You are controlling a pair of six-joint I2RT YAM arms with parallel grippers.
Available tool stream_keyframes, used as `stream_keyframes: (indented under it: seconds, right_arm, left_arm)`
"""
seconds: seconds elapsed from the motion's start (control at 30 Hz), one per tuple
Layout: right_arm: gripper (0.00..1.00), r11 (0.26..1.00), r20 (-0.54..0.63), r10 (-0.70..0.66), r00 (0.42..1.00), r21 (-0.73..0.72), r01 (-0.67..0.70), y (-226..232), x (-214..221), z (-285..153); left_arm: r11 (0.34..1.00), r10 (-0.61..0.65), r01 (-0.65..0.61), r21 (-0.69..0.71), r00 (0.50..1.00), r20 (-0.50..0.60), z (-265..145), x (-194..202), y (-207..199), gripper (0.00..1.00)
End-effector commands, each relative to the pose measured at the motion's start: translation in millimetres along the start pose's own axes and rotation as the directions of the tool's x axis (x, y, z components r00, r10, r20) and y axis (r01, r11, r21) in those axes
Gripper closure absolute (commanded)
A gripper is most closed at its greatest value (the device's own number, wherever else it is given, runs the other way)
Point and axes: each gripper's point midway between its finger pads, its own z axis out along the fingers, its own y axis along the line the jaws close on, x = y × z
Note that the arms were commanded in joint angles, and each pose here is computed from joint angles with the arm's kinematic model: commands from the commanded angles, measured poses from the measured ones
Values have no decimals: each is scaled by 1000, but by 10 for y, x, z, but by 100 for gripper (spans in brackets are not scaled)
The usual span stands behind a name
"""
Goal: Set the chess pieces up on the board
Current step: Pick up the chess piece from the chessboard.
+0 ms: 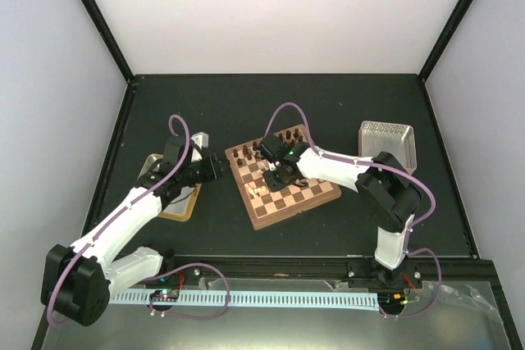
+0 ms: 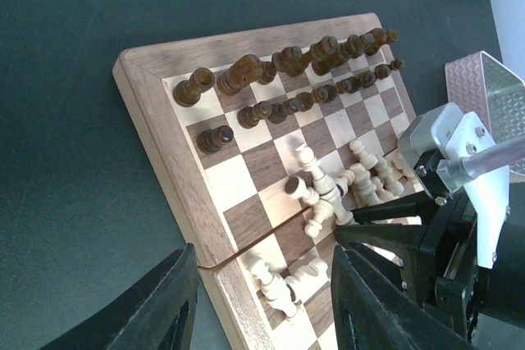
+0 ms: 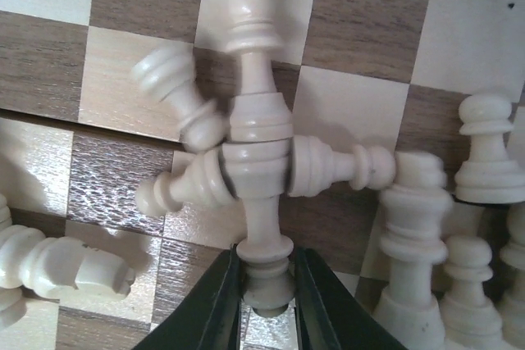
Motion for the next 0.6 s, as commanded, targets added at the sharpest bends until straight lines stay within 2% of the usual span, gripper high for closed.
stream_keyframes:
  seconds: [0.0, 0.3, 0.57]
  right_arm:
    - [82, 999, 22, -33, 999, 24, 33, -29, -39, 36]
    - [90, 998, 165, -50, 985, -23, 55, 38, -222, -215]
    - [91, 997, 242, -35, 970, -55, 50, 43, -200, -429]
  left_arm:
    - [1000, -4, 3, 21, 1000, 28, -49, -54, -54, 53]
    - [999, -29, 28, 45, 999, 20, -55, 3, -64, 43]
    - [969, -48, 58, 240, 998, -47, 33, 110, -353, 37]
